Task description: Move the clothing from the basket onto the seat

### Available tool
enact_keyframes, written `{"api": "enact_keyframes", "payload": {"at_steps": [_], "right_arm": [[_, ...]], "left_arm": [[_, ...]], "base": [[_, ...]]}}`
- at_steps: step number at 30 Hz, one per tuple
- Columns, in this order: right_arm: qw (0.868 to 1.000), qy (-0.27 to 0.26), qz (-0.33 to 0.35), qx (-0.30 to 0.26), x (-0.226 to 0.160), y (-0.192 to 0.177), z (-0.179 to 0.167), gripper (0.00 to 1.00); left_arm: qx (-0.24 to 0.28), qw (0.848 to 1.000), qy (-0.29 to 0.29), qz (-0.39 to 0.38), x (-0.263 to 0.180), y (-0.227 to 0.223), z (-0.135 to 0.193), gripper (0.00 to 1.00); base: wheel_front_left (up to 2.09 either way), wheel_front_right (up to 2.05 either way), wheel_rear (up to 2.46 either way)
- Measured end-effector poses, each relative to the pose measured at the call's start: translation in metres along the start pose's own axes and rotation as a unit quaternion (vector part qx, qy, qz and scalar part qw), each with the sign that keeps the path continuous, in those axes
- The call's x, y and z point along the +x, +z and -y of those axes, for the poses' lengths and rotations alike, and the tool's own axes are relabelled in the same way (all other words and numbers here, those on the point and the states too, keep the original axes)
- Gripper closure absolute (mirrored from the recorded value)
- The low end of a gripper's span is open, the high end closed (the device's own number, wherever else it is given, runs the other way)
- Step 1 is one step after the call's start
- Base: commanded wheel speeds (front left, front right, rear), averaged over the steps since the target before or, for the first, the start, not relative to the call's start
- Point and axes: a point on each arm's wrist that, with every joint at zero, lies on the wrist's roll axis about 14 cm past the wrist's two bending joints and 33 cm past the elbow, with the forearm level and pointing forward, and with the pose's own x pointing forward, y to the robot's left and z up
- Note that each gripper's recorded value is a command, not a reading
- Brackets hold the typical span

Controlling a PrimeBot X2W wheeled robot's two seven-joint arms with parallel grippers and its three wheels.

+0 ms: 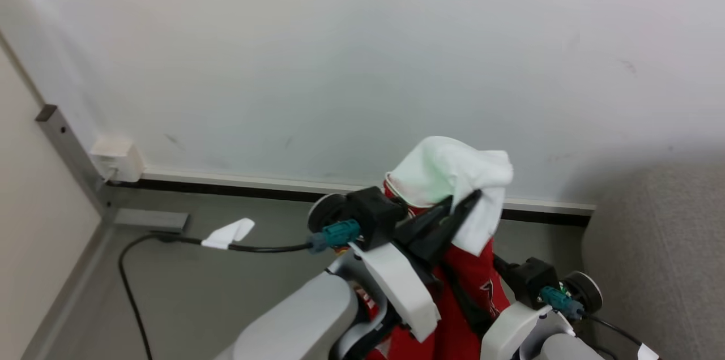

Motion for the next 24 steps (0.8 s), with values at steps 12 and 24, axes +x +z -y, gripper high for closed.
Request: {"api": "enact_keyframes", "payload": {"at_steps": [12,24], "right_arm": [[0.999,0.032,-0.042,-0.003,0.018,-0.014,-0.015,1.0],[0.999,-0.007,0.014,0.046,0.019,0.017,0.009,1.0]], "left_arm": [[0.014,1.0,0.005,0.005,-0.015,0.014,0.002,1.0],[0.014,0.999,0.04,-0.006,-0.02,0.004,-0.022,1.0]], "base": [[0.0,0.0,0.0],[0.0,0.0,0.0]]}}
